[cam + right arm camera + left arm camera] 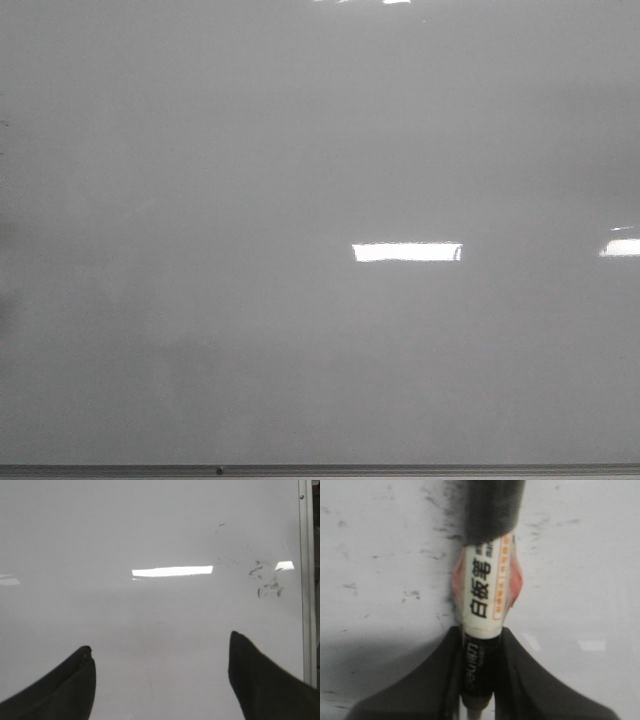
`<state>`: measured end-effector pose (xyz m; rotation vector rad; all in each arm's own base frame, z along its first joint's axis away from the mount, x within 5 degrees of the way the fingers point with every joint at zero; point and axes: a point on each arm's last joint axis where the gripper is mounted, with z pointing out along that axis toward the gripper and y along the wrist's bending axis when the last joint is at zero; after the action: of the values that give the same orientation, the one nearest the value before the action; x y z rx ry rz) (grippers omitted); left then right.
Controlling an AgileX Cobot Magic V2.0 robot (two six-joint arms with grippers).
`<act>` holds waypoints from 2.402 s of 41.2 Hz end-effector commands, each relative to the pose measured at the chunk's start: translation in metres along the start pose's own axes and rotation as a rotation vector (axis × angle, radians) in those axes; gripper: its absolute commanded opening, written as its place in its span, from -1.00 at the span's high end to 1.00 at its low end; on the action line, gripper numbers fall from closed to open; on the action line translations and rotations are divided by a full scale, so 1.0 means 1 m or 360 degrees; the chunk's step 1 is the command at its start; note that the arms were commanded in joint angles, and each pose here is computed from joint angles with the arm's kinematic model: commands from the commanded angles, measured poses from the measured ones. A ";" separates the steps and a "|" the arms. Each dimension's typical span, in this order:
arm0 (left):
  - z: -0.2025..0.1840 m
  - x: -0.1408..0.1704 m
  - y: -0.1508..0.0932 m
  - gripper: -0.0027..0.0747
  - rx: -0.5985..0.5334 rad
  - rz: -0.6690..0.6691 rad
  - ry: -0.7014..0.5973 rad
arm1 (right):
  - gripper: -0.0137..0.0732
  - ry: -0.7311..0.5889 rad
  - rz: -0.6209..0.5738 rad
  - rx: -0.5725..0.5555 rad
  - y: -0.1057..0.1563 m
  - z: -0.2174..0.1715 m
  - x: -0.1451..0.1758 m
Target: Write number 9 on whiteboard
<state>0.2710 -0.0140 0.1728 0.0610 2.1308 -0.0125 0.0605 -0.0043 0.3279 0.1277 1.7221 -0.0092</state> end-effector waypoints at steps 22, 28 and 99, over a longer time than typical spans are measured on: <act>-0.128 -0.092 -0.151 0.88 0.1004 0.0751 0.0345 | -0.63 -0.0152 0.0004 0.0001 0.001 -0.001 -0.017; -0.158 -0.087 -0.180 0.88 0.1416 0.1166 0.0286 | -0.63 -0.0152 0.0004 0.0001 0.001 -0.001 -0.017; -0.173 -0.081 -0.195 0.88 0.1579 0.1294 0.0241 | -0.63 0.0713 -0.0523 -0.1389 0.090 0.073 -0.047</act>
<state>0.1603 -0.2040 0.3089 1.5897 1.9773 -0.5500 0.1395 0.0637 0.3495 -0.7416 2.1448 0.4826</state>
